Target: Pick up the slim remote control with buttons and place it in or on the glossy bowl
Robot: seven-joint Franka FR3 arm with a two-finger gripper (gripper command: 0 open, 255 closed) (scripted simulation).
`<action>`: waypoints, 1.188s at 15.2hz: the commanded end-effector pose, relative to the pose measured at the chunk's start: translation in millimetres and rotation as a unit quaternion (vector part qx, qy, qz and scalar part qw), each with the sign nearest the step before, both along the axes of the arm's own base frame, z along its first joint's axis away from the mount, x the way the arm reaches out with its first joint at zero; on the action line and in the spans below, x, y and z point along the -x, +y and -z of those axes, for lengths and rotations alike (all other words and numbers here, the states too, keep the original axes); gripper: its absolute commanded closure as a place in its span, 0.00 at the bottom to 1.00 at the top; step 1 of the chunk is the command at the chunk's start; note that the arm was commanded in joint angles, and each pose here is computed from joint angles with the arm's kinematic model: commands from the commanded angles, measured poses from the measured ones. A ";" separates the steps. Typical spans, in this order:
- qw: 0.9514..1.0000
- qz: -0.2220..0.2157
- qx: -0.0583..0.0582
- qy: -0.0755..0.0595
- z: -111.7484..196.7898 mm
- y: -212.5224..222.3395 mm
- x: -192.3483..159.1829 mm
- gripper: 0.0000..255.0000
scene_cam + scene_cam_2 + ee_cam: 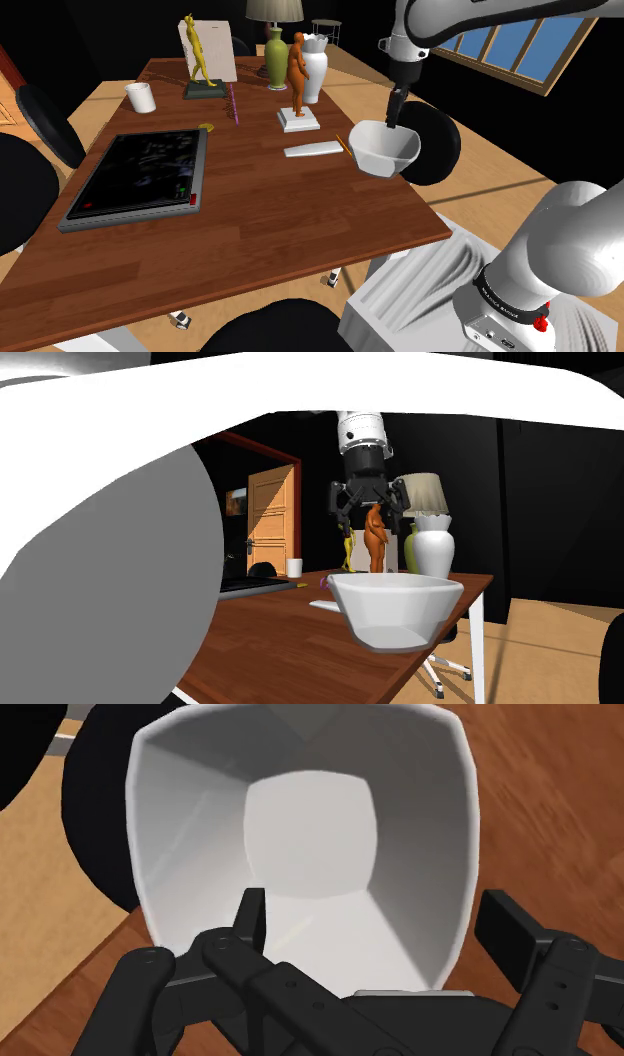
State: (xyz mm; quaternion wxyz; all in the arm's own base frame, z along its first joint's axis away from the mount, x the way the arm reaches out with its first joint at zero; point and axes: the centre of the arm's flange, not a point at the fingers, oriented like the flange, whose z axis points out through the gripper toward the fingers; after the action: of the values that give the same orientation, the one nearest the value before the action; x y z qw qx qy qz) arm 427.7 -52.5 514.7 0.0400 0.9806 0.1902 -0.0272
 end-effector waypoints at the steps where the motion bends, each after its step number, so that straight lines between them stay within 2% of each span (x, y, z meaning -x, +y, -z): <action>1: 0.999 -0.036 -0.004 -0.001 11.9 -2.0 -23.7 0.00; 5: 0.995 -0.104 -0.011 -0.001 38.9 0.7 -67.1 0.00; 9: 0.985 -0.171 -0.019 -0.001 65.9 9.6 -109.6 0.00; 13: 0.971 -0.237 -0.027 -0.001 92.6 24.6 -150.6 0.00; 18: 0.947 -0.318 -0.037 -0.001 125.6 51.4 -198.2 0.00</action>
State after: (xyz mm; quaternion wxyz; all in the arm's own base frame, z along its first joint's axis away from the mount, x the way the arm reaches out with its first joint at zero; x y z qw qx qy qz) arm 615.6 -6.9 412.5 0.0200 0.8784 0.4774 0.0094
